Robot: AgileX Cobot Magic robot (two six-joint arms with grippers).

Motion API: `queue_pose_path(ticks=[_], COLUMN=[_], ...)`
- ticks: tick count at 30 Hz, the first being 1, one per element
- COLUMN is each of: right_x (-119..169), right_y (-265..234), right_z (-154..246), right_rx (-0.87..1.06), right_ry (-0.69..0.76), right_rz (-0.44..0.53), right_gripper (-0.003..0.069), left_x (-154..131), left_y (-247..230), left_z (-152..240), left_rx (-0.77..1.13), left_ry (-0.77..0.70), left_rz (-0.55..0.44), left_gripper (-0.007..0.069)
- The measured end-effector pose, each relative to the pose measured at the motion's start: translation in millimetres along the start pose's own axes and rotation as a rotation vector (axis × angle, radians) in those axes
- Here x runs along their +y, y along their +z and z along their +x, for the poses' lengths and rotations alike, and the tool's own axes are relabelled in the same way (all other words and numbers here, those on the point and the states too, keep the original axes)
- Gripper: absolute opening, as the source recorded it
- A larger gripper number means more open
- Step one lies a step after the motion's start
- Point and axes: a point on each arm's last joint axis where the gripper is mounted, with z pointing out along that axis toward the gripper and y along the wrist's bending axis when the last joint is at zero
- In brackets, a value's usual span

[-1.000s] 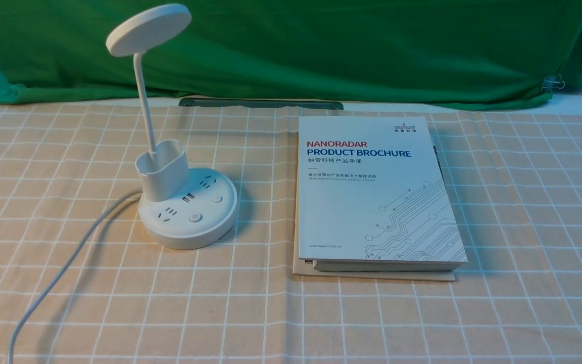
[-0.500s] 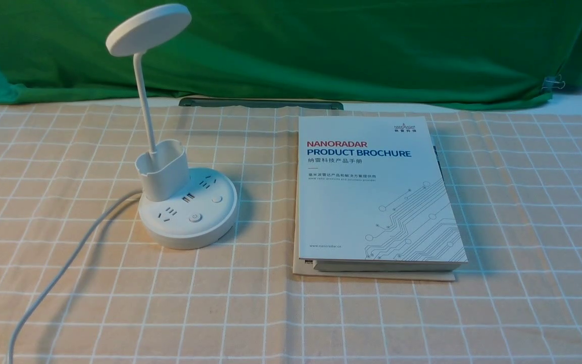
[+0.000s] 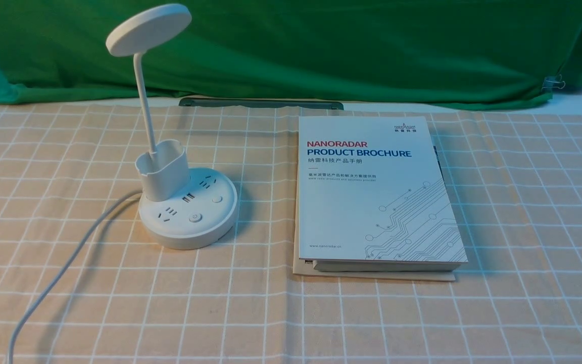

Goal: Turn on the table lamp on the light coffee tablecloth with your hand.
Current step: 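Press the power button on the lamp base to turn the lamp on with the left gripper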

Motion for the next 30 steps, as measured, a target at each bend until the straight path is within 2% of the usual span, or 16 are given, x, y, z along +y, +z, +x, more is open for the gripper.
queue_pose_path(ticks=[3,5,6,8,10,11,12,13,14,15,19,21,24,28,30], right_x=[0,0,0,0,0,0,0,0,0,0,0,0,0,0,0], right_y=[0,0,0,0,0,0,0,0,0,0,0,0,0,0,0], right_z=[0,0,0,0,0,0,0,0,0,0,0,0,0,0,0], right_rx=[0.0,0.0,0.0,0.0,0.0,0.0,0.0,0.0,0.0,0.0,0.0,0.0,0.0,0.0,0.0], right_ry=[0.0,0.0,0.0,0.0,0.0,0.0,0.0,0.0,0.0,0.0,0.0,0.0,0.0,0.0,0.0], right_rz=[0.0,0.0,0.0,0.0,0.0,0.0,0.0,0.0,0.0,0.0,0.0,0.0,0.0,0.0,0.0], right_gripper=[0.0238,0.0238,0.0238,0.0238,0.0238,0.0238,0.0238,0.0238,0.0238,0.0238,0.0238,0.0238,0.0238,0.0238,0.0238], left_x=[0,0,0,0,0,1,3,3,4,4,1,-1,-16,-35,-42], left_y=[-2,-1,5,22,31,40,57,58,72,75,98,102,113,128,138], left_z=[-21,-28,-43,-70,-79,-84,-83,-82,-71,-67,-7,6,45,77,89], left_rx=[-0.223,-0.26,-0.26,-0.15,-0.064,0.033,0.214,0.232,0.371,0.406,0.809,0.892,1.149,1.343,1.389], left_ry=[-0.084,-0.133,-0.188,-0.238,-0.235,-0.227,-0.204,-0.203,-0.197,-0.197,-0.272,-0.315,-0.433,-0.515,-0.525], left_rz=[0.005,0.014,0.03,0.045,0.036,0.02,-0.013,-0.016,-0.038,-0.043,-0.095,-0.101,-0.037,0.141,0.183], left_gripper=[0.0021,0.0021,0.0021,0.0021,0.0021,0.0021,0.0021,0.0021,0.0021,0.0021,0.0021,0.0021,0.0021,0.0013,0.0])
